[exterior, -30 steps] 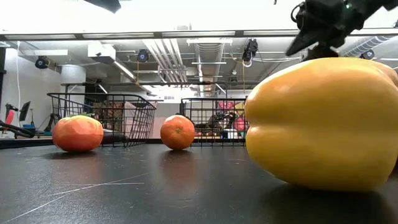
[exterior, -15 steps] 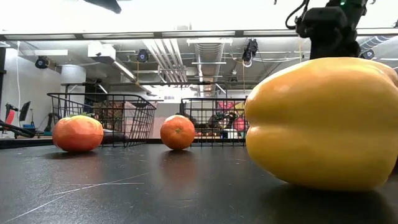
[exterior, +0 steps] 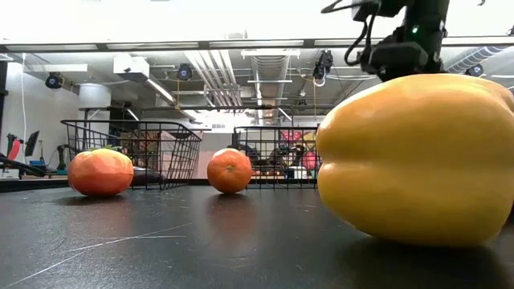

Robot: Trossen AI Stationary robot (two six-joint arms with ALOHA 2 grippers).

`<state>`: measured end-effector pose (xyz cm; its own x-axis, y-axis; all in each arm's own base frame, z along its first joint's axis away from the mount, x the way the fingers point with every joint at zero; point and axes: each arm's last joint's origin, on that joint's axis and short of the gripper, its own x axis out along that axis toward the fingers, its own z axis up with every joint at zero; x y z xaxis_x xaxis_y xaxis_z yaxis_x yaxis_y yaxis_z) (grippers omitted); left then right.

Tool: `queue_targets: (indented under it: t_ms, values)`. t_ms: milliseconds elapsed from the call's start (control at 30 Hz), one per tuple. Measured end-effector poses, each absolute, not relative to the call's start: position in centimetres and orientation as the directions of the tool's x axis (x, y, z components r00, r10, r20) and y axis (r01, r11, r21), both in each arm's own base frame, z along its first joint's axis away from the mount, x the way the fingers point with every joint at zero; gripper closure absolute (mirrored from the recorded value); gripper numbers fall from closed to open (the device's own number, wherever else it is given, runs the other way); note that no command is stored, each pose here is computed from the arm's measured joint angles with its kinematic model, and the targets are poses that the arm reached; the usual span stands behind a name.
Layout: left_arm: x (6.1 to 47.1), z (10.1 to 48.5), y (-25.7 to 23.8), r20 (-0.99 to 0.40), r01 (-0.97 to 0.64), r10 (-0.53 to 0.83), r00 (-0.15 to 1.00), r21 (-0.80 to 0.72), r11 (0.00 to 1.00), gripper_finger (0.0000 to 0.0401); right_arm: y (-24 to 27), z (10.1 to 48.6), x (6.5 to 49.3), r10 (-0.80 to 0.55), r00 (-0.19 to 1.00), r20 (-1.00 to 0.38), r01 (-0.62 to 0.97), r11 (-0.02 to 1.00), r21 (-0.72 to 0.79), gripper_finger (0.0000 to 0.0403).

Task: Sort produce into baskets
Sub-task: Put the green lime into the right black wire basket

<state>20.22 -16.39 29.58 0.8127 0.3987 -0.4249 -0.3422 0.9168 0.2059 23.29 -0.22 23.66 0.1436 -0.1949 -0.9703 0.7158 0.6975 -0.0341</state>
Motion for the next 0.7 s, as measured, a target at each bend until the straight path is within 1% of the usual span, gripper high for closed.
queue_targets:
  t_ms: [133, 333, 567, 700]
  values:
    - [19.5, 29.7, -17.1, -0.389, -0.342, 0.398, 0.831, 0.208, 0.916, 0.0149, -0.3, 22.7, 23.9, -0.206, 0.103, -0.973, 0.701, 0.709, -0.076, 0.0060]
    - [19.3, 29.8, -17.2, -0.356, -0.361, 0.419, 0.835, 0.221, 0.906, 0.0149, -0.7, 21.5, 25.1, -0.211, 0.109, -0.971, 0.691, 0.718, -0.079, 0.0060]
    - [19.3, 29.8, -17.2, -0.355, -0.349, 0.420, 0.835, 0.249, 0.903, 0.0149, -1.7, 19.5, 26.0, -0.213, 0.030, -0.977, 0.679, 0.721, -0.137, 0.0060]
    - [19.2, 29.8, -17.1, -0.337, -0.366, 0.443, 0.831, 0.269, 0.891, 0.0149, -2.1, 18.6, 26.4, -0.214, -0.001, -0.977, 0.665, 0.729, -0.160, 0.0060]
